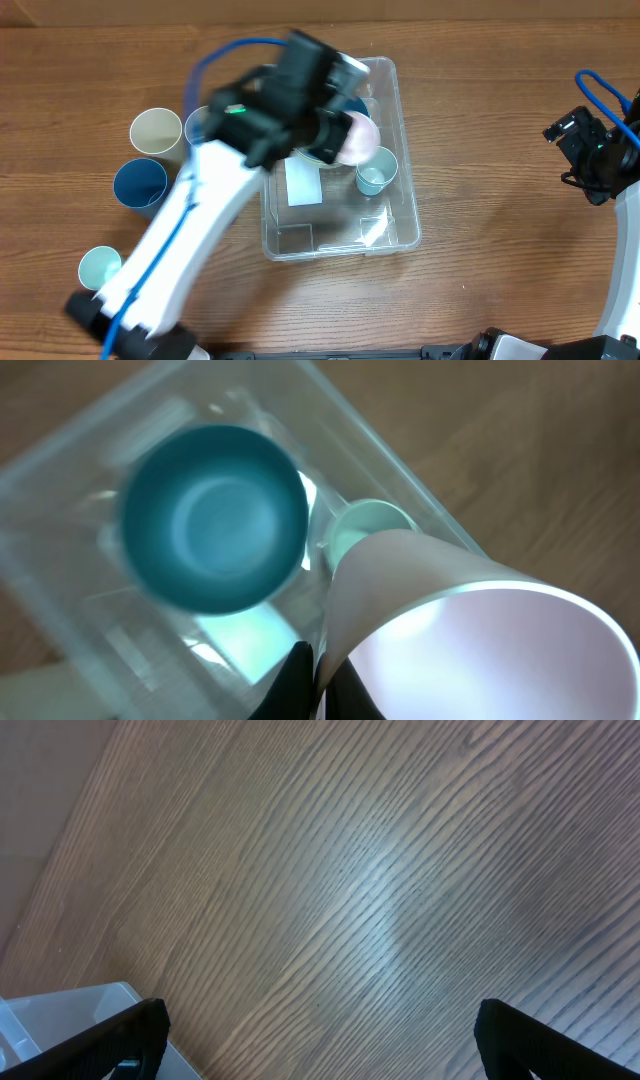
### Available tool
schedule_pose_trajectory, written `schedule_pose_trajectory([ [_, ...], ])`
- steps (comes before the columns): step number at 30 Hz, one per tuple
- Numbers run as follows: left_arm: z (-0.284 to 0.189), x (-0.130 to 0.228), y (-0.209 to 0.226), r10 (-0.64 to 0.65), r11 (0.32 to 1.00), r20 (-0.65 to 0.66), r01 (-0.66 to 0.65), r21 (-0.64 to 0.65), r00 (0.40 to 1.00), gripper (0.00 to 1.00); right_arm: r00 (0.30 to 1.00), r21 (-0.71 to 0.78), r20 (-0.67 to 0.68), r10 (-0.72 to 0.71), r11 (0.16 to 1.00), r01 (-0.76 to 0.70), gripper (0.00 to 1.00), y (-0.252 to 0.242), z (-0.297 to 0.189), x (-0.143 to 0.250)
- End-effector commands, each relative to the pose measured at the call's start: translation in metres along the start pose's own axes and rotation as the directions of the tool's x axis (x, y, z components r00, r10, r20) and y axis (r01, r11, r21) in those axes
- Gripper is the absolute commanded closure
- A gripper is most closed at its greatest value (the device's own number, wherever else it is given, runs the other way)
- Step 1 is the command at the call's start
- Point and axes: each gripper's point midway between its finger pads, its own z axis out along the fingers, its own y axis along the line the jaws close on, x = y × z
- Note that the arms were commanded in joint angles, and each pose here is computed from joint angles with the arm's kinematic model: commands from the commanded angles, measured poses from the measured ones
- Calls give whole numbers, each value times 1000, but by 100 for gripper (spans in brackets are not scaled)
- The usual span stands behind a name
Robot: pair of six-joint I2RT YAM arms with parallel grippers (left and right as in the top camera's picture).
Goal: Pack container
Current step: 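Carry the pink cup into the bin's right side and release it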
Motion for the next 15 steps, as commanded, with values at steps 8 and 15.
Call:
schedule_pose_trajectory([
  [8,98,20,-12,100,995,-174,-102,-5,980,96,1000,-7,10,10,1000,-10,0,2,-2,-3],
  [15,125,18,-9,101,994,-176,-106,-20,979,95,1000,-7,10,10,1000,-10,0,1,-2,-3],
])
